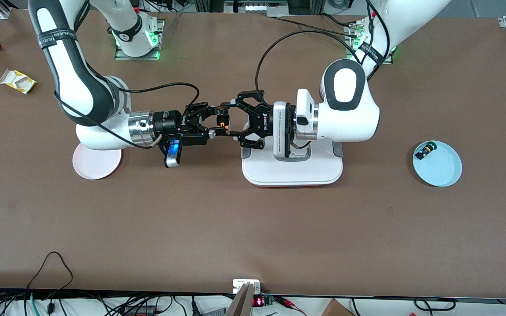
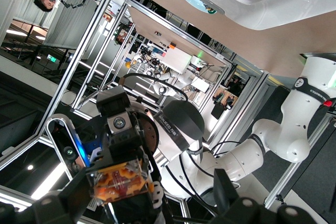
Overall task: Transfer orange switch to right arm and place
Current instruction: 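Hold the switch up with the left gripper while the right gripper grasps it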
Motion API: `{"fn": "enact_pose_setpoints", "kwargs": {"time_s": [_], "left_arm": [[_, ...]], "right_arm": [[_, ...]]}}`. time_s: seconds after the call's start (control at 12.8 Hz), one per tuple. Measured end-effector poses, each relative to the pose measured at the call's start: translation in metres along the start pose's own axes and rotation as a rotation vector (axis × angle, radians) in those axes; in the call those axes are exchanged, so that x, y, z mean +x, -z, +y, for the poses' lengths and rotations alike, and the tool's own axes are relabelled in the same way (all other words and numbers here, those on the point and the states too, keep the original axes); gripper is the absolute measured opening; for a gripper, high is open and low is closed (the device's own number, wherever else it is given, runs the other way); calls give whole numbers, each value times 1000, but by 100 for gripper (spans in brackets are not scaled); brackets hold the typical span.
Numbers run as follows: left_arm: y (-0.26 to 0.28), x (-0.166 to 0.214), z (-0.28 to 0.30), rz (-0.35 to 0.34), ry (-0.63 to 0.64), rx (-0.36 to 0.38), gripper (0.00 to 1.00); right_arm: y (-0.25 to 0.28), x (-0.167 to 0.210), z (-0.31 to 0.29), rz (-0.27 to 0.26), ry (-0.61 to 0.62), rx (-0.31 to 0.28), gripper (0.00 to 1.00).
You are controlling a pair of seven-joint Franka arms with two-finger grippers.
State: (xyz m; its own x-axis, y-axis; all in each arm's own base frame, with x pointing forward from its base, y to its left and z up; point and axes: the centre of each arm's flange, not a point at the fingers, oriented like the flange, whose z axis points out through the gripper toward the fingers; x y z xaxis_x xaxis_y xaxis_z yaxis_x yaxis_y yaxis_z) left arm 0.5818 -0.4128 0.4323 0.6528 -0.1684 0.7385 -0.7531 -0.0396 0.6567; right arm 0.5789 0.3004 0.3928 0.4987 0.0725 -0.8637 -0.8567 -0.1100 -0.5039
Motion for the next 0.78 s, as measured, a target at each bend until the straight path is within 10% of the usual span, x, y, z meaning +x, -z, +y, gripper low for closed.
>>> {"fn": "enact_pose_setpoints", "kwargs": {"time_s": [0.78], "left_arm": [[2,1,-1,2,1,3,72]], "right_arm": [[-1,-5,-3,-7,9,2,100]]}}
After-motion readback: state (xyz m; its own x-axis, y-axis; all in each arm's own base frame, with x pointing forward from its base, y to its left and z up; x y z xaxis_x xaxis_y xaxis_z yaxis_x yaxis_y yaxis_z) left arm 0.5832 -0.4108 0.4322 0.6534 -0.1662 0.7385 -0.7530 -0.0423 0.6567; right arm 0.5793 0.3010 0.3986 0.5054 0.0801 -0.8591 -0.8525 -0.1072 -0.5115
